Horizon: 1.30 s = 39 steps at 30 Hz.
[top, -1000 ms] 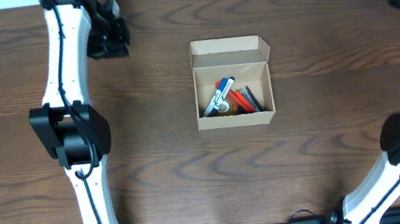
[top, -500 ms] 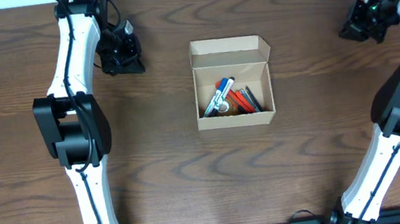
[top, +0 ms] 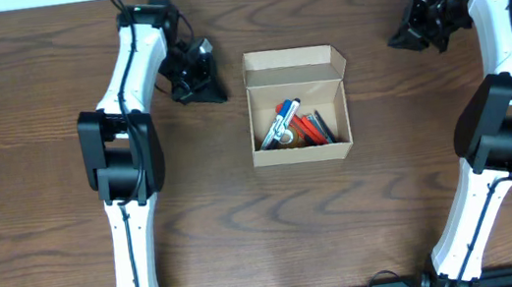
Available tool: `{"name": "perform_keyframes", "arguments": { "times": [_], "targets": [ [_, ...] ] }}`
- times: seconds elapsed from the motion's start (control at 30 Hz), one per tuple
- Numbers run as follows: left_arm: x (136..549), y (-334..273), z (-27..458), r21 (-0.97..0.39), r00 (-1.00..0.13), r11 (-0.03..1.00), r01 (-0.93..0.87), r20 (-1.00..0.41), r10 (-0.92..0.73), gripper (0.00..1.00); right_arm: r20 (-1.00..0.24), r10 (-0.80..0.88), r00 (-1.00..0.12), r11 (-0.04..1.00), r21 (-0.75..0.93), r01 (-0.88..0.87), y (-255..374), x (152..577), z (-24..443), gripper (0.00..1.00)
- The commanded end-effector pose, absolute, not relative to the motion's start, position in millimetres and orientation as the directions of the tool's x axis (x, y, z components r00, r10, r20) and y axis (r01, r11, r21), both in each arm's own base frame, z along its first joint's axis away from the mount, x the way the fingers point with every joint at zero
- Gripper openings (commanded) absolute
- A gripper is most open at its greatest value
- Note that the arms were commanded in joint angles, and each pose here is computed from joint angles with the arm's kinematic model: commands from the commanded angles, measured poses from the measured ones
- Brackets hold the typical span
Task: Pack container
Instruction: 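Move both grippers to the box's folded-back lid flaps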
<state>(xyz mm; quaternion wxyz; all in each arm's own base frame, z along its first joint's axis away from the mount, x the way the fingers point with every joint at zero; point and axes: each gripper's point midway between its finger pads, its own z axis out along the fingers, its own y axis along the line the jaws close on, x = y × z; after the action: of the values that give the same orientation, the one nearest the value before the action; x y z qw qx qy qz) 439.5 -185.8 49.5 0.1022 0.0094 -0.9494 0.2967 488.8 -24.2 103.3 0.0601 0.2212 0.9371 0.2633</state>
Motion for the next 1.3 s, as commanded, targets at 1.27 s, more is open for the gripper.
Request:
{"name": "perform_keyframes", "arguments": {
  "times": [1.27],
  "targets": [
    [436,-218,27,-0.673,-0.962,0.730,-0.122,0.261,0.080,0.06,0.171,0.306,-0.936,0.599,0.730,0.329,96,469,35,0.02]
  ]
}}
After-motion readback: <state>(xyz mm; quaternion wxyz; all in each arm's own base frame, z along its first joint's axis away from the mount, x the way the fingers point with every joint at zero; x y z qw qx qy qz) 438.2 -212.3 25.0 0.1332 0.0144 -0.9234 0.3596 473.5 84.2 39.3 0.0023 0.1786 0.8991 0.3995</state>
